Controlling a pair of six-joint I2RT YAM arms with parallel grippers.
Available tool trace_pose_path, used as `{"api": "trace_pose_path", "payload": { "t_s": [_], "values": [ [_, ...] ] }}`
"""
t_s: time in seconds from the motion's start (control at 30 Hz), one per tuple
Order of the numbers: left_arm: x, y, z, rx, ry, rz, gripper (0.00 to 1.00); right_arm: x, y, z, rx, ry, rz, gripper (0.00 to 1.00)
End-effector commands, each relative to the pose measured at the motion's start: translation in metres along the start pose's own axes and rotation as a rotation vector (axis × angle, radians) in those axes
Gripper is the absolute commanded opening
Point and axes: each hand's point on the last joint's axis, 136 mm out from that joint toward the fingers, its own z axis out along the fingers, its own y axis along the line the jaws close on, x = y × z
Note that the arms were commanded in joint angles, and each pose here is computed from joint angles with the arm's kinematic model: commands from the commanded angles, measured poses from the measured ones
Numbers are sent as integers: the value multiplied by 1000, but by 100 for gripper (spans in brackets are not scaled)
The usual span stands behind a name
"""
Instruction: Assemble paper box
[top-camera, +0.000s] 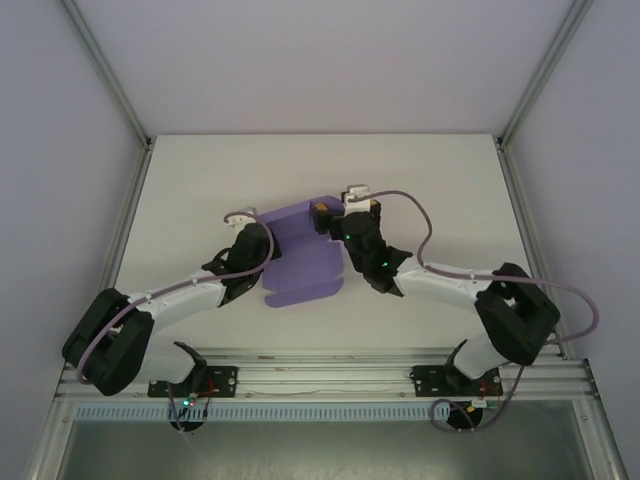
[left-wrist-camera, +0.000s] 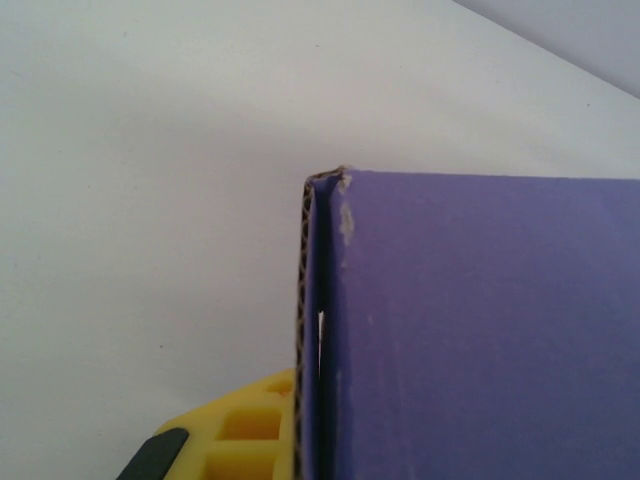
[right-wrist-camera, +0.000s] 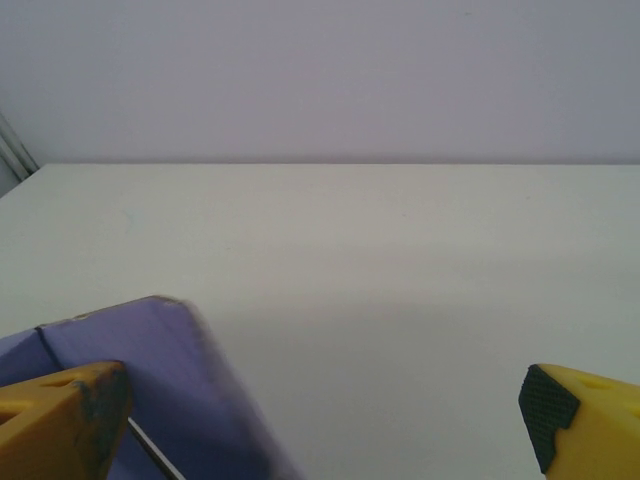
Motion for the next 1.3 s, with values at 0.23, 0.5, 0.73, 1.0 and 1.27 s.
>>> {"api": "trace_pose_path", "payload": {
  "t_s": [0.23, 0.5, 0.73, 1.0, 1.27],
  "values": [
    [-32, 5, -21, -53, -96, -4, 0, 25, -30, -21, -74, 251, 34, 100],
    [-33, 2, -23, -36, -94, -5, 0, 38, -29, -8, -67, 292, -11, 99],
    [-24, -5, -16, -5, -58, 6, 0, 30, -11, 5, -141, 214, 29, 100],
    [-17, -9, -8, 7, -25, -22, 0, 43, 28, 15, -275, 226, -59, 100],
    [-13, -7, -4, -6, -16, -10, 0, 39, 17, 19, -96, 214, -169, 100]
  ]
}}
